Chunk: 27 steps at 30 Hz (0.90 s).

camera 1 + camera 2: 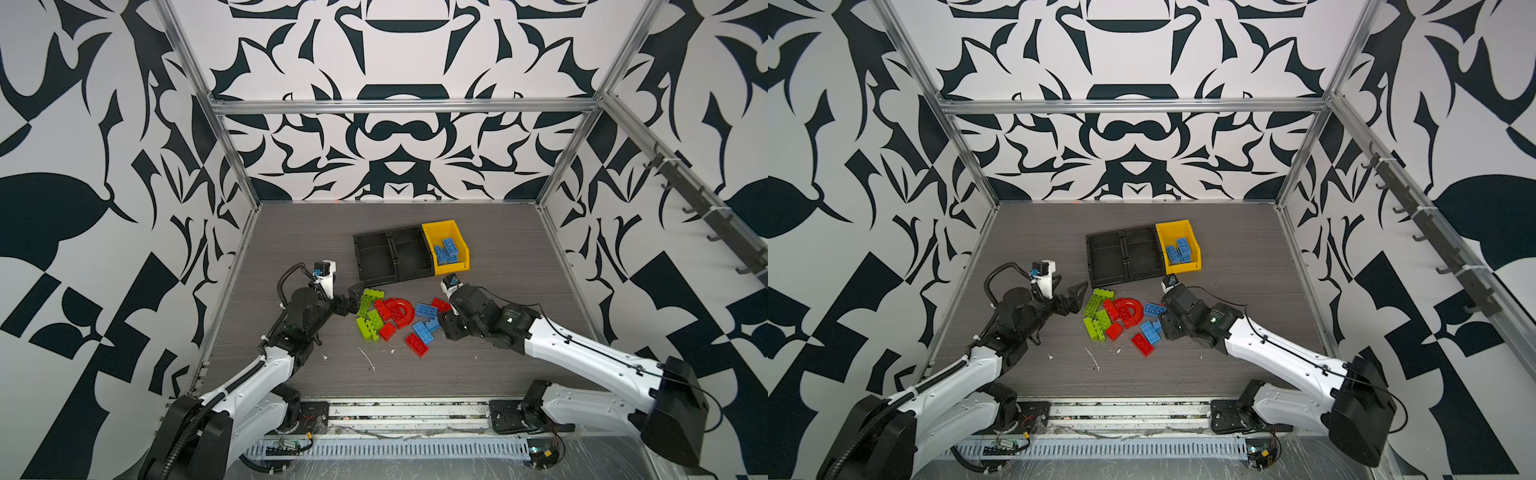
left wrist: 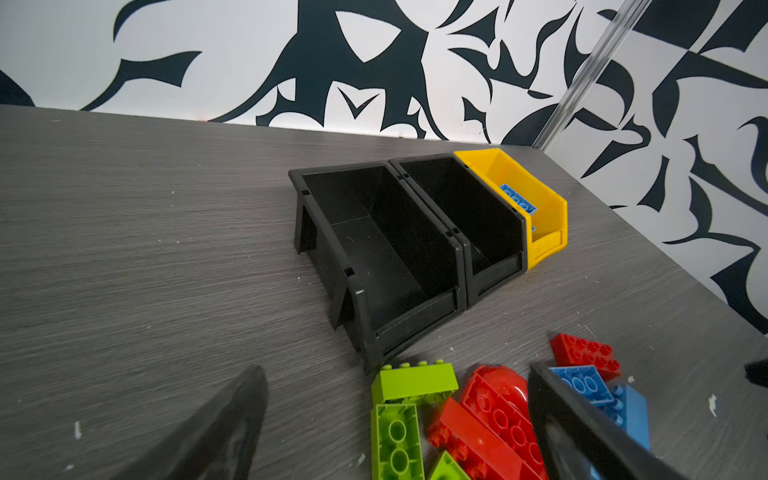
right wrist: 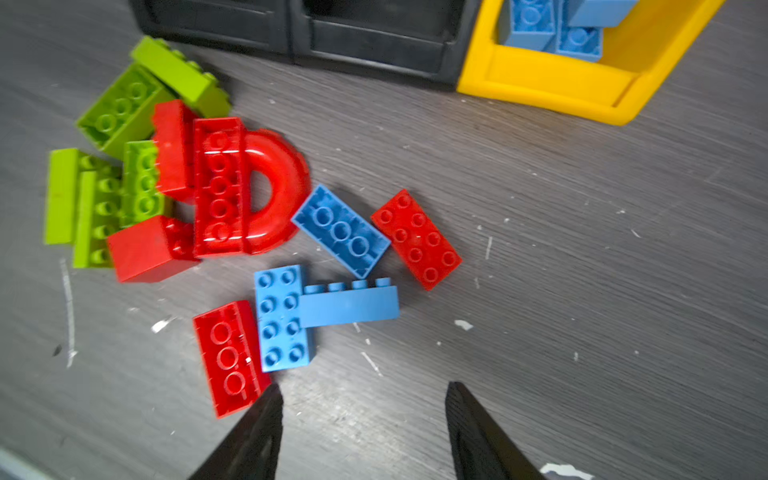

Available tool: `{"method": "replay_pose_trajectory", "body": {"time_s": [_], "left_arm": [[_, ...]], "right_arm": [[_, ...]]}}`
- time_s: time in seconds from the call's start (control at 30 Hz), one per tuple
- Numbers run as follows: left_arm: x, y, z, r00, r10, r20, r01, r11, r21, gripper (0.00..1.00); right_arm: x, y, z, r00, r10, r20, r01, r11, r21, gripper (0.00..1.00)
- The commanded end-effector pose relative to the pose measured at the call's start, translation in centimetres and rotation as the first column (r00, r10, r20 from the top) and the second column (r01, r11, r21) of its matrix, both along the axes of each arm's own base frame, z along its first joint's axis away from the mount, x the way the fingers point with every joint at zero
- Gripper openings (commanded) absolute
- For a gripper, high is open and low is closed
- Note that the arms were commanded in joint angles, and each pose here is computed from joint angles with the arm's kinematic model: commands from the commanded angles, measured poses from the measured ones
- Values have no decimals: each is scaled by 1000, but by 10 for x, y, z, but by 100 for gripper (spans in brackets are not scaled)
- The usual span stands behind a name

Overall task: Sort the legos into containers by color
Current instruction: 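Move the right gripper back over the pile toward a red 2x4 brick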

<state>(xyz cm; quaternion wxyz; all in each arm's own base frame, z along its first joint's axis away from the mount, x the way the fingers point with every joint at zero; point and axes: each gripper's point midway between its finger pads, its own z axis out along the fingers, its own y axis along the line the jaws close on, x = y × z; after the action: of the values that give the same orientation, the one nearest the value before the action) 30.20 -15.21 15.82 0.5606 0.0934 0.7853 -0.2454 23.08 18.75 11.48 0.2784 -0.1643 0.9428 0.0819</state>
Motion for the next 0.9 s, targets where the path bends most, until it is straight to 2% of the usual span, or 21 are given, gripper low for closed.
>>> {"method": "replay_pose_trajectory", "body": {"time_s": [0.0, 0.13, 0.27, 0.43, 0.77, 0.87], "left_arm": [[2, -4, 10, 1000, -10, 26, 10, 1000, -20, 100], [1, -3, 13, 999, -10, 35, 11, 1000, -24, 100], [0, -2, 15, 999, -7, 41, 8, 1000, -26, 100], [0, -1, 14, 999, -2, 36, 3, 1000, -22, 100], [2, -6, 9, 1000, -22, 12, 22, 999, -27, 100], [1, -6, 11, 1000, -22, 18, 22, 999, -27, 100]], "right_arm": [[24, -7, 6, 999, -33, -32, 34, 999, 40, 61], [43, -15, -3, 997, -36, -72, 38, 999, 32, 57], [53, -5, -15, 993, -8, -114, 17, 997, 78, 58], [61, 1, -36, 984, 11, -178, -2, 999, 52, 60], [73, 4, -55, 984, -11, -179, 20, 999, 46, 61], [78, -1, -63, 981, -50, -187, 55, 998, 25, 61]]}}
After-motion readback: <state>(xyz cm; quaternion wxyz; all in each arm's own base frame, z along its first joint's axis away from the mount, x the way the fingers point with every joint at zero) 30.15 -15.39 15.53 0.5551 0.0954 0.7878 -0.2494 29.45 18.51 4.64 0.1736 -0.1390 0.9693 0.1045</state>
